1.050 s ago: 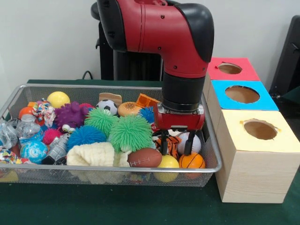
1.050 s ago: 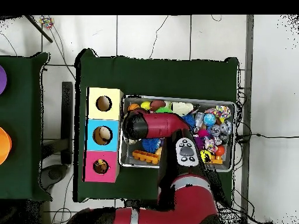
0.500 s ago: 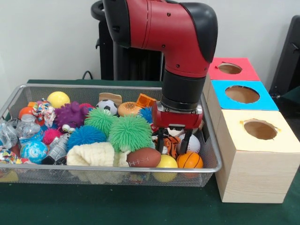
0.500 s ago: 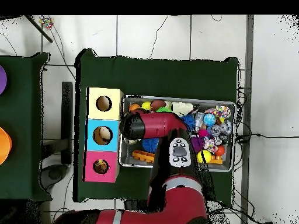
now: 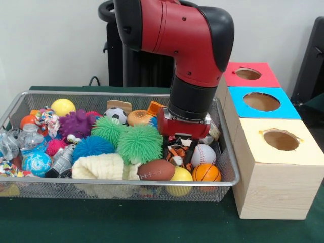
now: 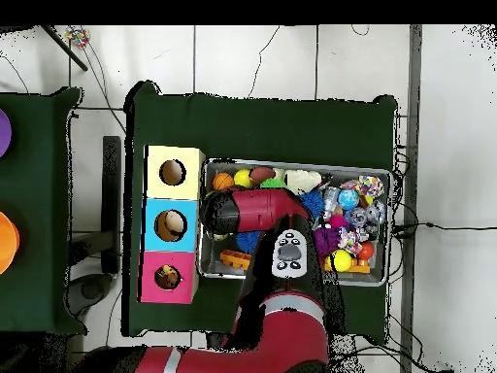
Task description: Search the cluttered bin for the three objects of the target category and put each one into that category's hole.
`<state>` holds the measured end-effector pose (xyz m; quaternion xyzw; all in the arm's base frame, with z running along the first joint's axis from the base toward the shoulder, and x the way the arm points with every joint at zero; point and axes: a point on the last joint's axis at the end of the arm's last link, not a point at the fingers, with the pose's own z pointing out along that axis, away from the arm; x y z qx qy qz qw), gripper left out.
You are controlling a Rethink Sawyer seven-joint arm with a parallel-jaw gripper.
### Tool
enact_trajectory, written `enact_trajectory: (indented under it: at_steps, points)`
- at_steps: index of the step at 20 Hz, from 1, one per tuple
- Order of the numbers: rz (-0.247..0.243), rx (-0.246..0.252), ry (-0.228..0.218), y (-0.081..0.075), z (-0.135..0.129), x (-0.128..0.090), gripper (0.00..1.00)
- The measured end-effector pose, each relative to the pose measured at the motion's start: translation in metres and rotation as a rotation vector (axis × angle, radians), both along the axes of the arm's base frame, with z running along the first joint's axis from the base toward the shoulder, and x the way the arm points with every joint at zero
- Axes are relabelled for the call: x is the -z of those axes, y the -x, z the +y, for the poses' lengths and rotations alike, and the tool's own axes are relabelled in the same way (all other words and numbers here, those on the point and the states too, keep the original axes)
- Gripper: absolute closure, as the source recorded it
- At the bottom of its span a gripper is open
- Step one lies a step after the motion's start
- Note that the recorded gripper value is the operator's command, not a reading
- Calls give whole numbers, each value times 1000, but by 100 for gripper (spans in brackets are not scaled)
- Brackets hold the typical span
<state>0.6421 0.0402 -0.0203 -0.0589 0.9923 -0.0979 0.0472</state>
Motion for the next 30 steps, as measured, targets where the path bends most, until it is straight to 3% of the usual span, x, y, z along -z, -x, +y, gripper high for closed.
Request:
enact_trajectory:
  at_steps: [6,17,26,29,30]
  points:
    - [35,7,4,5,-2,3,0]
    - [41,17,0,5,-4,3,0]
    - [93,121,-92,-1,-20,7,0]
    - [101,133,-106,-2,-22,8,0]
    - [113,140,-116,-1,-23,9,100]
